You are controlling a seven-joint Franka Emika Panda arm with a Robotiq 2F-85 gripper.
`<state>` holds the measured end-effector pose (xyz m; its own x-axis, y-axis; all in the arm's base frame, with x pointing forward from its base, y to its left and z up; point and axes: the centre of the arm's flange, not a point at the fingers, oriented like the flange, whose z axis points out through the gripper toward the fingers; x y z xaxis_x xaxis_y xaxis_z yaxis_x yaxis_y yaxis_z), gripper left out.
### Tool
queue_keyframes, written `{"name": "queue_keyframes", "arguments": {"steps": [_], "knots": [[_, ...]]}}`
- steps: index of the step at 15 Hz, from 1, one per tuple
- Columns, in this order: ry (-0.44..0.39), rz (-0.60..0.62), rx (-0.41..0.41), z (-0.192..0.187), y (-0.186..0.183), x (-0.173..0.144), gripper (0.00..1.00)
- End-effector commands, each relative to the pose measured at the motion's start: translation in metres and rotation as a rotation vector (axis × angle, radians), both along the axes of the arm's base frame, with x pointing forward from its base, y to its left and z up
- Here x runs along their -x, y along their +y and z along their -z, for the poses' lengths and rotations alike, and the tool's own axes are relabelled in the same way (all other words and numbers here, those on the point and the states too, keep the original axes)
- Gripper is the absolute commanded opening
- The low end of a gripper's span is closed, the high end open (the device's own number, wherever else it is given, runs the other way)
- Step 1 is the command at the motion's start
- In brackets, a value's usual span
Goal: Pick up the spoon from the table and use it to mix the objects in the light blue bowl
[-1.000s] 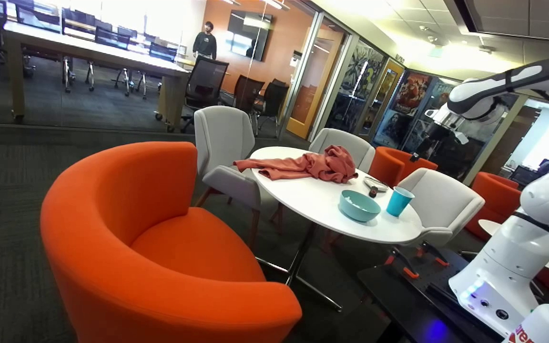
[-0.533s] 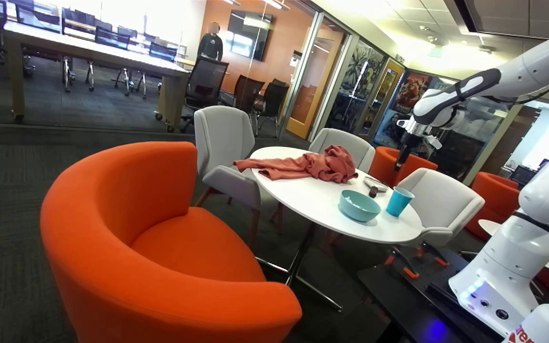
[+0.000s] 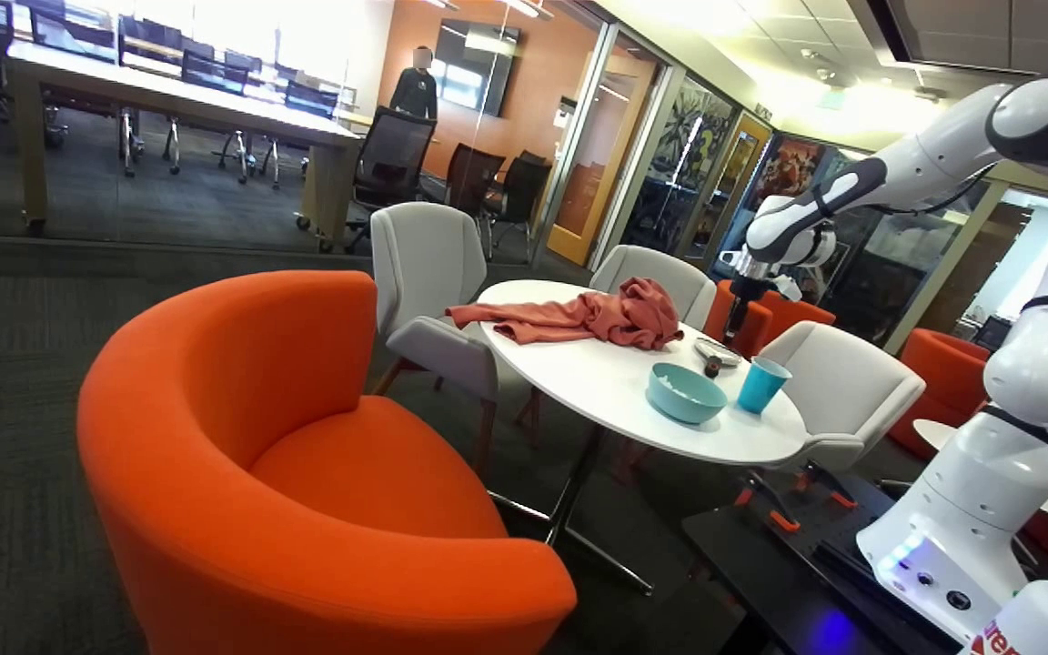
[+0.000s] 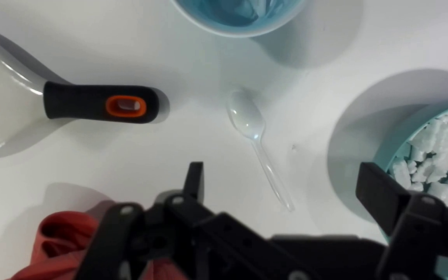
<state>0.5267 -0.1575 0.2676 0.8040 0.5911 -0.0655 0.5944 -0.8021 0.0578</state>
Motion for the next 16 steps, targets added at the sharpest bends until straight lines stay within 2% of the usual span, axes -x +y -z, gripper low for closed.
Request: {"name": "queue_keyframes", "arguments": {"steps": [1,4,6,10,16], "knots": [[-0.001,0.001,-0.001,0.0,0.0,0.0,1.0],[-0.023,-0.019,0.007,-0.002,-0.001,0.0,1.0],[-0.072,-0.058,0.029,0.009,0.007,-0.004,1.0],[-0.15,-0.151,0.022,0.043,0.022,-0.022,1.0],[-0.133,-0.227,-0.006,0.088,0.039,-0.03,1.0]]}}
